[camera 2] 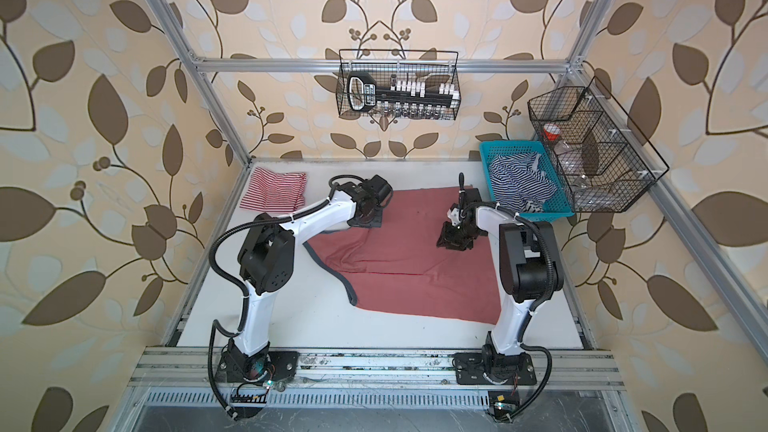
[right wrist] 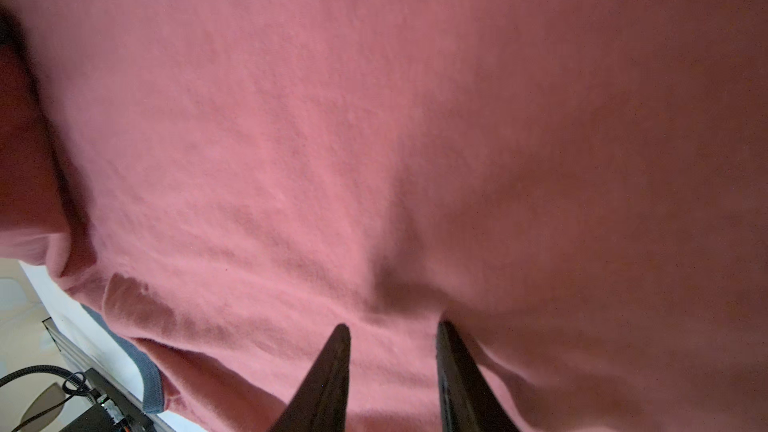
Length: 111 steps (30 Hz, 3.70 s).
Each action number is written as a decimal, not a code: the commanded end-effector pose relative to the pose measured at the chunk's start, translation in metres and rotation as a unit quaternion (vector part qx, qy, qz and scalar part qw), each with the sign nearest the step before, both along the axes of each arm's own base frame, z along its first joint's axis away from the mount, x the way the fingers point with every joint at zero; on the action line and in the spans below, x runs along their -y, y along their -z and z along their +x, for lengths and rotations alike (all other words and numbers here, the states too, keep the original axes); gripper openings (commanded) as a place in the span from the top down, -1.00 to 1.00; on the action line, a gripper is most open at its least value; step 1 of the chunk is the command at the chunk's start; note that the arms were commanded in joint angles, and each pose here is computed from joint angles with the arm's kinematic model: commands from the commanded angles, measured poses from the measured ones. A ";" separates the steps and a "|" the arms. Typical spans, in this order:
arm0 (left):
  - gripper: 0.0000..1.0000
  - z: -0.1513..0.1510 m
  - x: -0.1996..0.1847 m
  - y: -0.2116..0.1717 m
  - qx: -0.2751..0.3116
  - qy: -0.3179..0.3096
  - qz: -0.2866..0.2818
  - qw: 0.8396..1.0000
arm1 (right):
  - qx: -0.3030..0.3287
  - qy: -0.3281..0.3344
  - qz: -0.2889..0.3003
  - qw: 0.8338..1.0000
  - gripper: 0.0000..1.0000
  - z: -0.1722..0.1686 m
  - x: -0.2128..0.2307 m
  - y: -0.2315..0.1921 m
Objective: Fold and stack the tank tops
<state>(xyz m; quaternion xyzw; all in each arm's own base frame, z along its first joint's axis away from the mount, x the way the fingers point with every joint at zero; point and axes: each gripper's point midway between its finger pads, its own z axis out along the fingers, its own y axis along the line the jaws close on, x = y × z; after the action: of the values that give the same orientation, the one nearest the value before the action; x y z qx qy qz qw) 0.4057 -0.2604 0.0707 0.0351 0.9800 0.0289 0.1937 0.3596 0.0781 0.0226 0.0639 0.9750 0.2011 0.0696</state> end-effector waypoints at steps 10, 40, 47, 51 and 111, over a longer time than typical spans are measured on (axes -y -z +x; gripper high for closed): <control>0.19 -0.038 0.007 -0.013 -0.036 0.019 -0.002 0.999 | -0.015 0.007 0.003 1.000 0.27 -0.010 0.013 0.011; 0.01 0.028 -0.022 0.002 -0.069 -0.074 -0.147 0.984 | -0.026 0.008 0.007 1.000 0.27 -0.008 0.013 0.022; 0.10 0.022 -0.030 0.026 -0.093 -0.075 -0.114 0.986 | -0.028 0.008 0.007 1.000 0.27 -0.008 0.013 0.024; 0.38 0.024 -0.030 0.031 -0.094 -0.077 -0.110 0.986 | -0.029 0.008 0.007 1.000 0.28 -0.009 0.013 0.025; 0.02 0.094 -0.273 -0.042 -0.012 -0.264 0.062 0.963 | -0.015 0.085 0.006 0.996 0.76 -0.026 0.035 0.000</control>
<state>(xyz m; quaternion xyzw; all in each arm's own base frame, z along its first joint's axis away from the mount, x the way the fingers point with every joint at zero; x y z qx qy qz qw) 0.4939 0.0114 0.0652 -0.2012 0.9578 0.1631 0.1249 0.3479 0.0482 0.0179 0.1437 0.9632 0.2134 0.0780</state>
